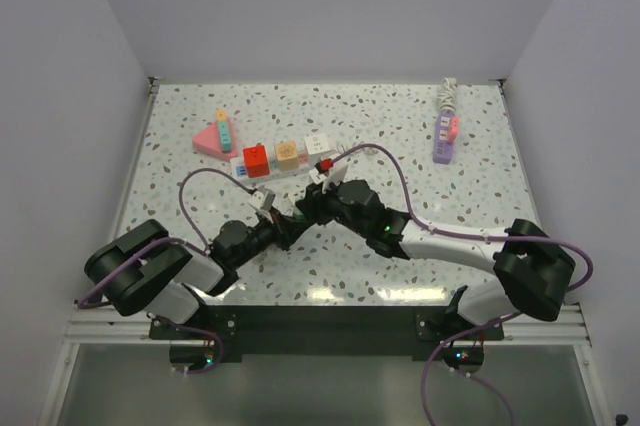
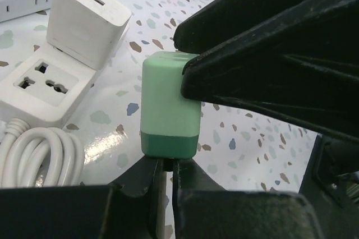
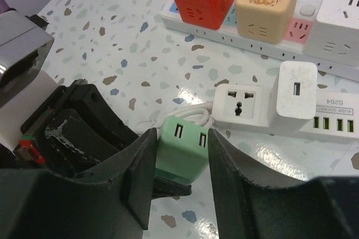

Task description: Insert the plug

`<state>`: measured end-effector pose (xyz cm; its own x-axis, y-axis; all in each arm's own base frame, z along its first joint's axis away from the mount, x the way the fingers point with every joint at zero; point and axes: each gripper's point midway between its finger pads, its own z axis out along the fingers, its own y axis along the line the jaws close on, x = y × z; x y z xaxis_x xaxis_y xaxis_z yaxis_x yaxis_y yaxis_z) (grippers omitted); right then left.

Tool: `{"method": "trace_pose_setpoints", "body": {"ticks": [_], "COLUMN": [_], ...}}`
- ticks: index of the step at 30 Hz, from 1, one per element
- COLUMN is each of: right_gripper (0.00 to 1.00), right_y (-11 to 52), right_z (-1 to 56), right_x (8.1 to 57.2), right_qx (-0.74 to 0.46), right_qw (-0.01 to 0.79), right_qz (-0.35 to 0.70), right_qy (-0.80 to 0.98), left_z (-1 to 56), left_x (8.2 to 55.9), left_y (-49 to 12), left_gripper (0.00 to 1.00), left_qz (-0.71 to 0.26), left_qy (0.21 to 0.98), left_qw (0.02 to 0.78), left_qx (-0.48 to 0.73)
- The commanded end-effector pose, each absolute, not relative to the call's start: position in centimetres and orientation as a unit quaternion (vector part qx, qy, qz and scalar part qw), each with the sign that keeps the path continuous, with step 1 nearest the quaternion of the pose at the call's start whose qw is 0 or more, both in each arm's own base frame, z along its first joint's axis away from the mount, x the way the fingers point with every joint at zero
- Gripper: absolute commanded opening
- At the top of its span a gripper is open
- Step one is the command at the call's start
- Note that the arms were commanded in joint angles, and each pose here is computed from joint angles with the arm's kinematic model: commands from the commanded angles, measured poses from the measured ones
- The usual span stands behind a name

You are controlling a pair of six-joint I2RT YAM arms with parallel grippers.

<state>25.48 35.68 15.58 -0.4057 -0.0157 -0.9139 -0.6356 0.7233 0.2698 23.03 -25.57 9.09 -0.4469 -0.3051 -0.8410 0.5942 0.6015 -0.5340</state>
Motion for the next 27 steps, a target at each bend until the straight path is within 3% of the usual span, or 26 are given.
{"method": "trace_pose_setpoints", "body": {"ticks": [1, 3, 10, 13, 16, 19, 23, 27], "right_gripper": [0.00, 0.04, 0.04, 0.23, 0.54, 0.67, 0.74, 0.74], "right_y": [36.0, 35.9, 35.2, 34.5, 34.0, 33.7, 33.9, 33.8], "right_z": [17.3, 17.6, 17.9, 18.2, 19.3, 20.0, 19.6, 18.7], "right_x": [24.6, 24.5, 24.5, 24.6, 24.3, 23.7, 23.2, 23.1], "right_qx": [-0.218, -0.222, -0.226, -0.214, -0.206, -0.203, -0.198, -0.188], "right_qw": [0.500, 0.498, 0.487, 0.489, 0.492, 0.481, 0.450, 0.423], "right_qz": [0.321, 0.318, 0.296, 0.291, 0.294, 0.301, 0.320, 0.337], "right_qy": [0.774, 0.776, 0.790, 0.794, 0.793, 0.798, 0.810, 0.820], "left_z": [19.1, 18.9, 19.1, 19.3, 19.1, 19.5, 20.3, 21.0], "left_x": [24.2, 24.2, 23.3, 22.9, 22.8, 22.6, 22.1, 21.7], "left_y": [-25.5, -25.8, -26.2, -25.8, -25.5, -25.3, -25.2, -24.7], "left_gripper": [0.00, 0.00, 0.00, 0.00, 0.00, 0.00, 0.00, 0.00], "left_qz": [-0.480, -0.468, -0.461, -0.455, -0.432, -0.413, -0.404, -0.393], "left_qy": [0.575, 0.572, 0.544, 0.533, 0.525, 0.510, 0.484, 0.471], "left_qw": [0.653, 0.661, 0.677, 0.688, 0.702, 0.718, 0.734, 0.747], "left_qx": [0.110, 0.133, 0.183, 0.190, 0.211, 0.233, 0.253, 0.258]}}
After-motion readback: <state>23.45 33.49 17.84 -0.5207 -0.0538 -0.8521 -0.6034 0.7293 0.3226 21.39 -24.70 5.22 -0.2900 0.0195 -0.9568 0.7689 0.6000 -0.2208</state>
